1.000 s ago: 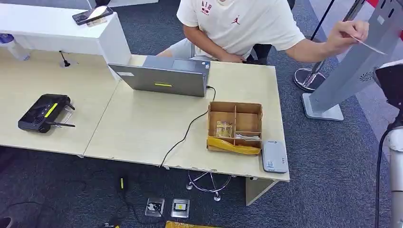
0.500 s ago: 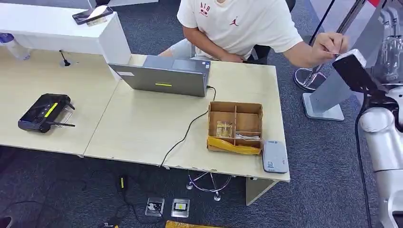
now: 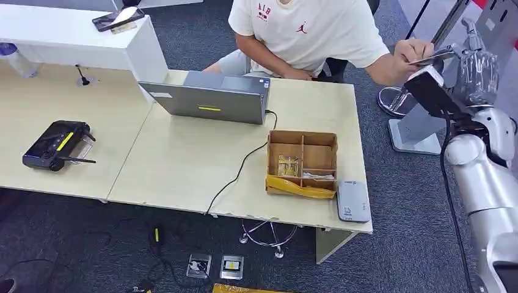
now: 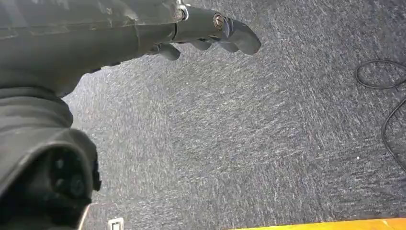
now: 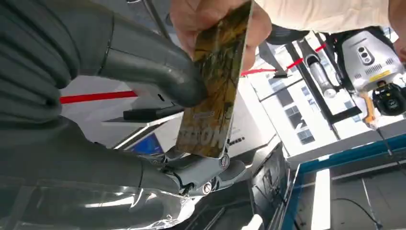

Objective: Pass the card to the sensor for recognition and then transmit it.

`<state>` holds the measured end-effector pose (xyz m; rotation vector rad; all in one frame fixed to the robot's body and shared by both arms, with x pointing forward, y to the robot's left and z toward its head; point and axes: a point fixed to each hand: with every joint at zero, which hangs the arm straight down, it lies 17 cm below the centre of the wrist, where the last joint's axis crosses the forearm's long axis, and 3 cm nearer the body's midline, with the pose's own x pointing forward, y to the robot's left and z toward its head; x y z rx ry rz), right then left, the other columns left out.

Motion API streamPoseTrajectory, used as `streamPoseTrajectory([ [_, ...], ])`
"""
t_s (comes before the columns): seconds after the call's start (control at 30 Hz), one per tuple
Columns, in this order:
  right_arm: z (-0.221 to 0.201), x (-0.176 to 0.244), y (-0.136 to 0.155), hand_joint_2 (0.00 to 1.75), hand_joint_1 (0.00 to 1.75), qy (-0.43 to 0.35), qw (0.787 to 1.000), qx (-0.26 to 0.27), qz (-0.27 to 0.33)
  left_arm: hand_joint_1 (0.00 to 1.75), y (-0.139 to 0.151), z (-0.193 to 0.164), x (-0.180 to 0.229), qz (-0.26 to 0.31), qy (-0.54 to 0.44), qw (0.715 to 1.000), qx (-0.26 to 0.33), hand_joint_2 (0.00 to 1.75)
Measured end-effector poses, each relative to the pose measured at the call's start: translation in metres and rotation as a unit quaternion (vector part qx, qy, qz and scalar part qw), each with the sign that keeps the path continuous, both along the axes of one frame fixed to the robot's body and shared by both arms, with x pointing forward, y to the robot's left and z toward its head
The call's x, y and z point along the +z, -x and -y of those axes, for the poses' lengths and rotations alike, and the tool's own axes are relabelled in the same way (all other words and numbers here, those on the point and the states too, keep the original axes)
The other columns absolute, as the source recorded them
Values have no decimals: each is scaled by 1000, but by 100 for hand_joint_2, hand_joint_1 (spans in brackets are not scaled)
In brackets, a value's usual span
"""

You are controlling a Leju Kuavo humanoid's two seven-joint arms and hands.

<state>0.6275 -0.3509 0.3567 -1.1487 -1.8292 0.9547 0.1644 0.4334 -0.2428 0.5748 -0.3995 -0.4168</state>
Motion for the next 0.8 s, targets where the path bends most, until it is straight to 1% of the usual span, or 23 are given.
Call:
streamPoseTrajectory([
  [0.73, -1, -12, -3, 175, 175, -6, 1000, -1, -15, 0, 0, 0, 0, 0, 0, 1000, 1, 0],
  [0.8, 0, -21, -4, 175, 175, -14, 999, -2, -33, 0, 0, -1, 0, 1, -1, 1000, 5, 0],
])
